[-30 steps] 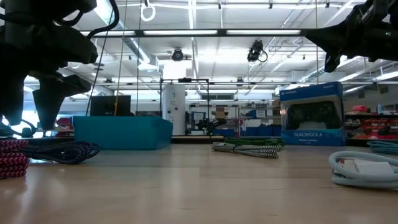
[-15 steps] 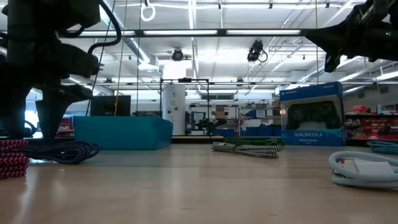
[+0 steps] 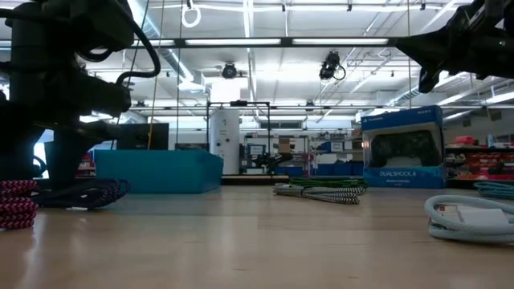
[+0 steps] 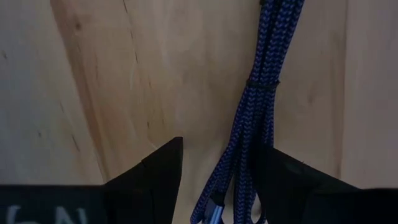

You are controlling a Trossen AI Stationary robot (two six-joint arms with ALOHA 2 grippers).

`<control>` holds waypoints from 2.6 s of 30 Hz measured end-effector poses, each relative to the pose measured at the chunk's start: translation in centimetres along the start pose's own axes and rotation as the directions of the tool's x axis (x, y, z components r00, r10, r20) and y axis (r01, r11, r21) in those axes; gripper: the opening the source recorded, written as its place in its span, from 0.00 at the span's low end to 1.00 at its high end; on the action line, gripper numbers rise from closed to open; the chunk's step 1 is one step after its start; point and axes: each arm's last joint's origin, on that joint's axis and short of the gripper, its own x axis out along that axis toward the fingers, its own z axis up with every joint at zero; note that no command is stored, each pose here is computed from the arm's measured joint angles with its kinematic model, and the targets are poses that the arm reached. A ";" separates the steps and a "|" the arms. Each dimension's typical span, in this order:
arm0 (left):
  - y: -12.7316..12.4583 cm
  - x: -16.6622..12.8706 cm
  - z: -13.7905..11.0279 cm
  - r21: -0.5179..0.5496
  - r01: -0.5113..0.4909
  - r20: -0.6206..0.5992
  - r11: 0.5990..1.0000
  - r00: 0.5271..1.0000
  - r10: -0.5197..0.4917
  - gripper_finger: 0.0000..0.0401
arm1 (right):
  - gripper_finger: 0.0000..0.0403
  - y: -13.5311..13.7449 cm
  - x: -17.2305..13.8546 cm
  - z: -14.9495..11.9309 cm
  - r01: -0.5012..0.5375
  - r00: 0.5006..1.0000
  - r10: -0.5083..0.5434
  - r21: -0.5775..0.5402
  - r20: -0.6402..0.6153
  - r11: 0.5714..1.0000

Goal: Pick and place USB-C Cables
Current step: Put the dark blue charger cable into the blue bin, then put the black pink charger cable into the blue bin

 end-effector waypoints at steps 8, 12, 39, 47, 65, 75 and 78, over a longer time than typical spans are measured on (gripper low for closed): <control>-0.3 -0.1 0.1 -0.014 0.033 -0.012 0.999 0.999 -0.033 0.37 | 0.03 0.0 0.0 0.0 -0.008 1.000 0.008 -0.001 -0.002 1.000; -0.2 -1.1 0.6 -0.034 0.024 -0.051 0.999 0.998 -0.026 0.18 | 0.03 0.0 0.0 0.0 -0.008 1.000 0.008 -0.001 -0.002 1.000; 10.1 -13.1 0.3 -0.463 -0.236 0.044 0.854 0.956 0.289 0.03 | 0.03 0.1 0.0 0.0 -0.029 1.000 0.029 0.000 -0.009 1.000; 14.1 -12.1 -0.5 -0.449 -0.224 -0.029 0.865 0.971 0.237 0.03 | 0.03 0.1 0.0 0.0 -0.030 1.000 0.030 0.001 -0.010 1.000; 15.8 -7.0 1.7 -0.226 -0.216 -0.171 0.950 0.969 0.180 0.18 | 0.03 0.2 0.0 -0.1 -0.069 0.997 0.069 0.002 -0.021 0.998; 16.1 -8.3 2.4 -0.200 -0.261 -0.181 0.944 0.957 0.226 0.52 | 0.03 0.2 0.0 -0.1 -0.070 0.997 0.070 0.002 -0.021 0.998; 15.9 -10.3 3.0 -0.221 -0.257 -0.191 0.941 0.957 0.217 0.54 | 0.03 0.2 0.0 -0.1 -0.069 0.997 0.069 0.002 -0.021 0.998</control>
